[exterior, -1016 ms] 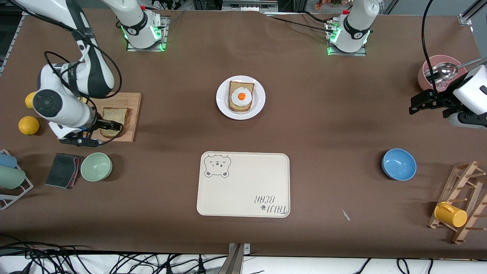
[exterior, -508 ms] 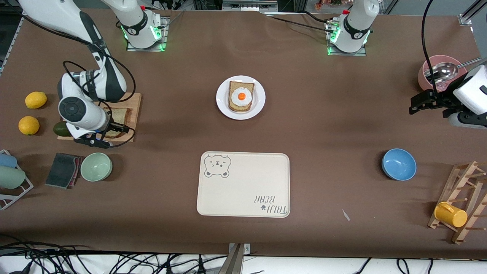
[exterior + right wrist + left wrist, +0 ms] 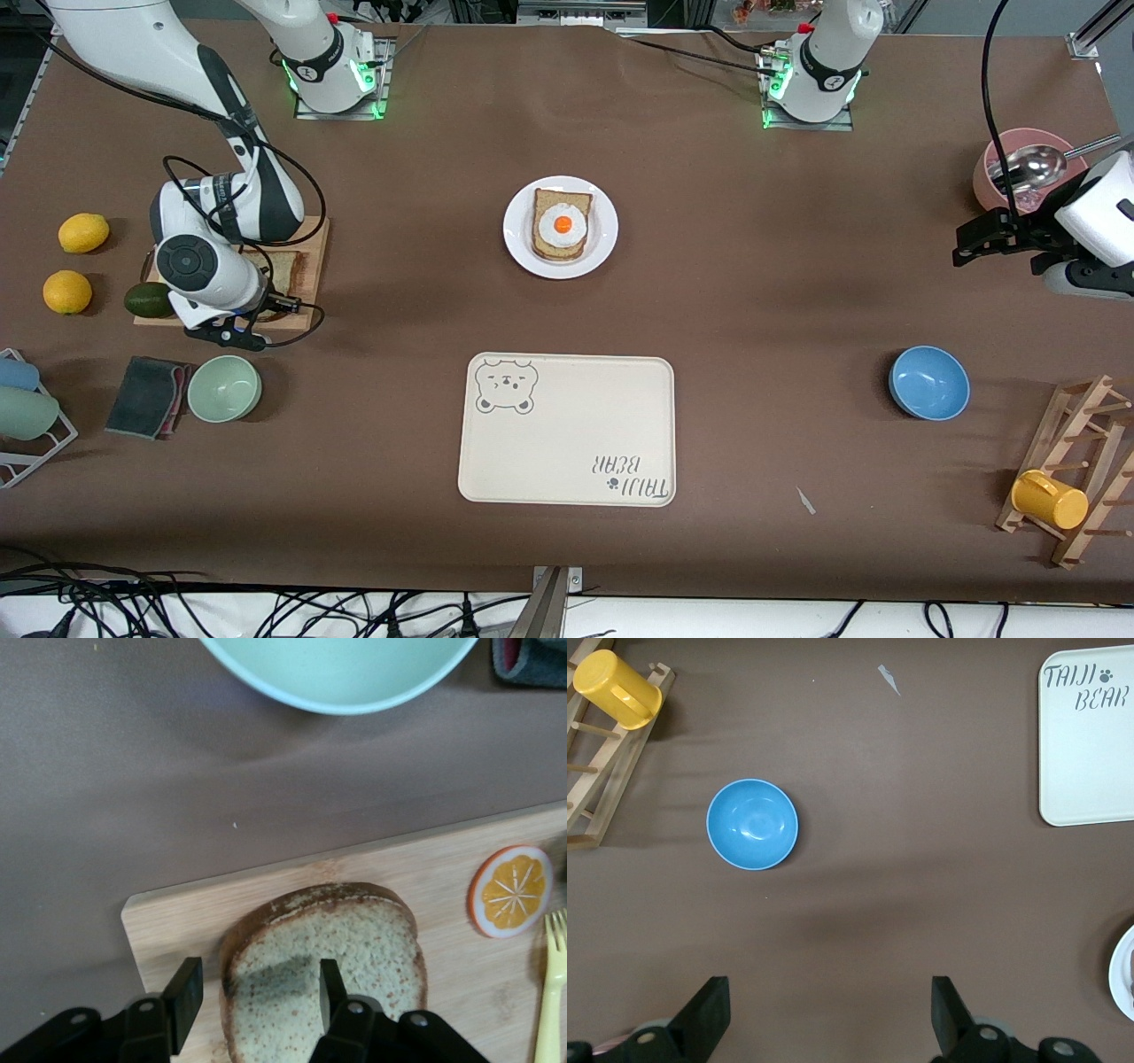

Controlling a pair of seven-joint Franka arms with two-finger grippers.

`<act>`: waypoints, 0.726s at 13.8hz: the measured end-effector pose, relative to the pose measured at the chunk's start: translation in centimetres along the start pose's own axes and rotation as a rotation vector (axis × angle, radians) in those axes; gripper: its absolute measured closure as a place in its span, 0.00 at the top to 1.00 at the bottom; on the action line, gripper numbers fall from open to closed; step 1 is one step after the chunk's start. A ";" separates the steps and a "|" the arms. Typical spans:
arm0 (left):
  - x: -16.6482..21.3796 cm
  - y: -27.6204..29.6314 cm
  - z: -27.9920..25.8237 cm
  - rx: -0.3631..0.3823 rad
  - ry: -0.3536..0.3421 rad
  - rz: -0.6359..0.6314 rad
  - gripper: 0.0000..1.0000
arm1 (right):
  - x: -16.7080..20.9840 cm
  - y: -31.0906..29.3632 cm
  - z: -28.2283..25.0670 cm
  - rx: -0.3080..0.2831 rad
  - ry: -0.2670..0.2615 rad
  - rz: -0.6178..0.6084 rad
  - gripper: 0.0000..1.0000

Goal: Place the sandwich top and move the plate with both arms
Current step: 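Grasp the bread slice with the right gripper and lift it, then carry the bread slice with the right gripper toward the white plate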

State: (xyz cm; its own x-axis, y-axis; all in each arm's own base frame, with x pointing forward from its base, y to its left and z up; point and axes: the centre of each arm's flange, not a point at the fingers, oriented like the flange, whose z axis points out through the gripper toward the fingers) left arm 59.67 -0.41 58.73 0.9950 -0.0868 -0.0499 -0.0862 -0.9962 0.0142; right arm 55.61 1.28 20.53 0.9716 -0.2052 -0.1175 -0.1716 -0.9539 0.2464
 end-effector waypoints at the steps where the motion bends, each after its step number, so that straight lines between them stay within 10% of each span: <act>1: 0.0 0.0 0.0 0.000 0.000 0.000 1.00 | 0.0 0.0 0.1 0.000 -0.001 0.001 0.59; 5: 0.0 0.0 0.0 0.000 0.000 0.000 1.00 | -0.1 -0.2 1.1 -0.006 -0.018 0.020 0.54; 10: 0.0 0.0 0.0 0.000 0.000 0.000 1.00 | 0.0 -0.1 1.2 -0.008 -0.018 0.035 0.22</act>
State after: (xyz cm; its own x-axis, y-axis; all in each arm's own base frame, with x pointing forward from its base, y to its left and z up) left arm 59.67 -0.41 58.73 0.9950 -0.0868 -0.0499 -0.0862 -0.9962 0.0142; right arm 55.48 1.08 19.38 0.9620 -0.2421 -0.1260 -0.2037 -0.9443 0.2585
